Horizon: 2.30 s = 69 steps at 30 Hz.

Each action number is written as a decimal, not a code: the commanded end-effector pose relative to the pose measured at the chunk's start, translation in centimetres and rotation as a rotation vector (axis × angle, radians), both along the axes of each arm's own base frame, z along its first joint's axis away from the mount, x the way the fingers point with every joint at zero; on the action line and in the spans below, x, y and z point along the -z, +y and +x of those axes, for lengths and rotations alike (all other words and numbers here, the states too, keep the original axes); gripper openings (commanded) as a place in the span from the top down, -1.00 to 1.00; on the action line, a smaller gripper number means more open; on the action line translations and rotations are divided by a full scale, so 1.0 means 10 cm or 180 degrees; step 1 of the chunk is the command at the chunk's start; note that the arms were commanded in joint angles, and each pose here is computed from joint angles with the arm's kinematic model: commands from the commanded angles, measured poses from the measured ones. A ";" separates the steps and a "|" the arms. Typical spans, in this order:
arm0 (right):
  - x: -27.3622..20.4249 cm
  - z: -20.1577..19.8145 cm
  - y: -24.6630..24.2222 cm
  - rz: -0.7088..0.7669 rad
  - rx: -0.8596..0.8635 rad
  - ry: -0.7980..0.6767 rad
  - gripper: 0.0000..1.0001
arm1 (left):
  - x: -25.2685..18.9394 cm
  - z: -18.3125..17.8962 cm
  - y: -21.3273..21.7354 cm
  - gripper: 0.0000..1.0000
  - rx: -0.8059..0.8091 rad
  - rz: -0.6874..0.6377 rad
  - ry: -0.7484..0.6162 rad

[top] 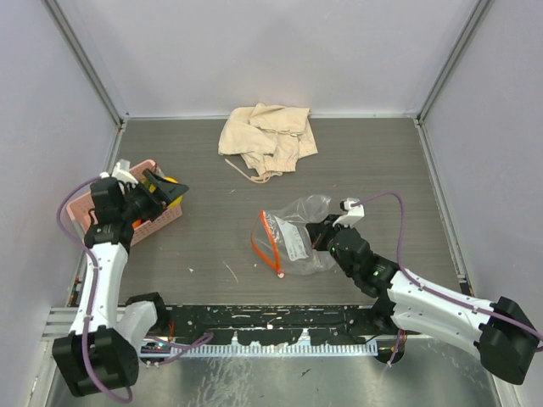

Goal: Open the zip-top bag and remove the fake food
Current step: Place the fake fruit in the bin.

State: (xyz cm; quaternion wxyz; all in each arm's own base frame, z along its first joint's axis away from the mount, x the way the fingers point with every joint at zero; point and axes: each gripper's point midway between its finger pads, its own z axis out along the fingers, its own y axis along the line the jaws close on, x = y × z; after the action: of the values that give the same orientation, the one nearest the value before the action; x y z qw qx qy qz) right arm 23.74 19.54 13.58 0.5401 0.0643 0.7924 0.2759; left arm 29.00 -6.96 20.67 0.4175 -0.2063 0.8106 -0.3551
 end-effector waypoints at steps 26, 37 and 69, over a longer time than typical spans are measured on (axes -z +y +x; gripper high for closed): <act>0.05 0.04 0.21 0.0086 -0.0200 0.0060 0.99 | 0.38 0.02 2.44 -0.13 -0.3558 0.0950 0.1710; 0.09 0.05 0.26 0.0061 -0.0240 0.0114 0.99 | 0.62 0.01 2.56 -1.00 -0.3603 0.0797 0.2077; -0.02 -0.02 0.26 0.0329 -0.0286 0.0021 0.98 | -0.19 0.33 0.35 -0.96 -0.0475 0.0402 0.0064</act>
State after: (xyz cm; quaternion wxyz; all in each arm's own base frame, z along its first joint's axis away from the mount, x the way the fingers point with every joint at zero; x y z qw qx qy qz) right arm 23.15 21.93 11.95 0.5029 0.0379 0.8044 0.3140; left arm 31.70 3.06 20.59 0.4246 -0.3933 0.7964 -0.1754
